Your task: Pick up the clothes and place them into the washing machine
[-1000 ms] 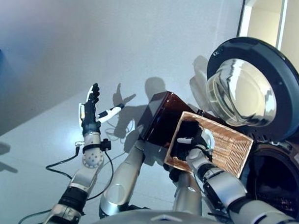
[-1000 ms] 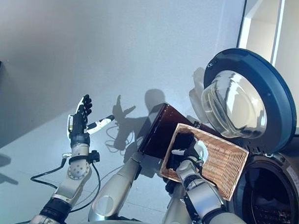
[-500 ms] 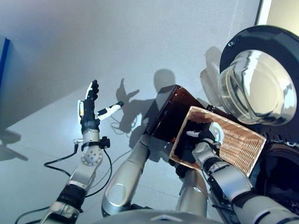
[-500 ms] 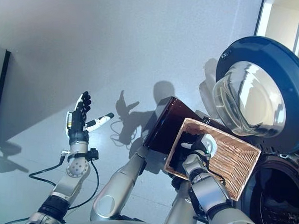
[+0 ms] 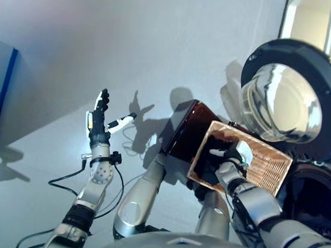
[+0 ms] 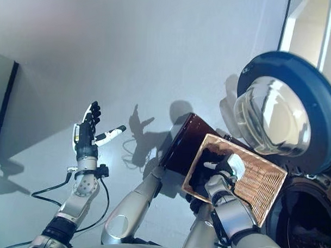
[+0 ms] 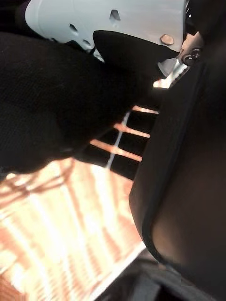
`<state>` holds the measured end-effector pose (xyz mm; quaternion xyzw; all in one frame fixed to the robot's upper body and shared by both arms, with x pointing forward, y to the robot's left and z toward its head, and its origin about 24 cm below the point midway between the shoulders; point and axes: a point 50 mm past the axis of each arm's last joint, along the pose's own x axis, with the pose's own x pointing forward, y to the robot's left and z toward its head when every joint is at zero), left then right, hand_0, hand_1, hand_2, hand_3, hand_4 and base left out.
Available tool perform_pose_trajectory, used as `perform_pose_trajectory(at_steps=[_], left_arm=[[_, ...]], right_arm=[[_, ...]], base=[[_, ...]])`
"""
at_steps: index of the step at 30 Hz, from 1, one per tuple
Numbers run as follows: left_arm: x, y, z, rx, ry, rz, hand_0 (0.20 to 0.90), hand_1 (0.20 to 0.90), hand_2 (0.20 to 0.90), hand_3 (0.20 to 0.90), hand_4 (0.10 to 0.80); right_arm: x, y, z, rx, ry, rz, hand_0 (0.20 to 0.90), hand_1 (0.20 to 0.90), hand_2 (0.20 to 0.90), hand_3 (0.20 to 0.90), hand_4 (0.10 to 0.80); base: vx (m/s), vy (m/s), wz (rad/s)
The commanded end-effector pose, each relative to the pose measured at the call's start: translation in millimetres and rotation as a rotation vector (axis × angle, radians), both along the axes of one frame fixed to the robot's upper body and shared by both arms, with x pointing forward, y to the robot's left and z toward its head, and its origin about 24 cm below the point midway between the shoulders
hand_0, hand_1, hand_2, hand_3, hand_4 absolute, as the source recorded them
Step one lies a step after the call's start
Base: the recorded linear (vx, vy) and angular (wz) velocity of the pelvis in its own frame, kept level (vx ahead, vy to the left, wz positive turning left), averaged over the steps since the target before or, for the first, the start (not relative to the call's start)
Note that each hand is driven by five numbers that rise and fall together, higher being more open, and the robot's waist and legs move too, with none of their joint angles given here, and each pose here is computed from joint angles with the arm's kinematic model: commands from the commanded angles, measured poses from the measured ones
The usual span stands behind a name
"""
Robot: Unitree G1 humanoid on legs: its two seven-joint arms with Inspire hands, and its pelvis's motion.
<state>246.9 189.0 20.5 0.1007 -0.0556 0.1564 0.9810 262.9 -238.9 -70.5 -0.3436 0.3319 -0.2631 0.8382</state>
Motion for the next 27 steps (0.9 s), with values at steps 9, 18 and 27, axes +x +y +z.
perform_pose_trajectory(at_steps=[9, 18, 27], left_arm=[[-12, 21, 2, -0.017, -0.044, 0.045, 0.9, 0.9, 0.9, 0.9, 0.8], [-17, 27, -6, -0.058, -0.015, 0.076, 0.9, 0.9, 0.9, 0.9, 0.8], [-10, 10, -5, -0.141, -0.043, 0.043, 0.9, 0.9, 0.9, 0.9, 0.8]], right_arm=[[-43, -78, 3, 0.218, -0.267, -0.438, 0.2, 0.2, 0.2, 0.2, 0.3], [-19, -51, 20, 0.702, -0.806, -0.647, 0.2, 0.2, 0.2, 0.2, 0.3], [17, -26, 60, 0.932, -1.16, -0.662, 0.2, 0.2, 0.2, 0.2, 0.3]], base=[[0.004, 0.042, -0.33], [-0.023, 0.045, -0.52], [-0.056, 0.04, -0.43]])
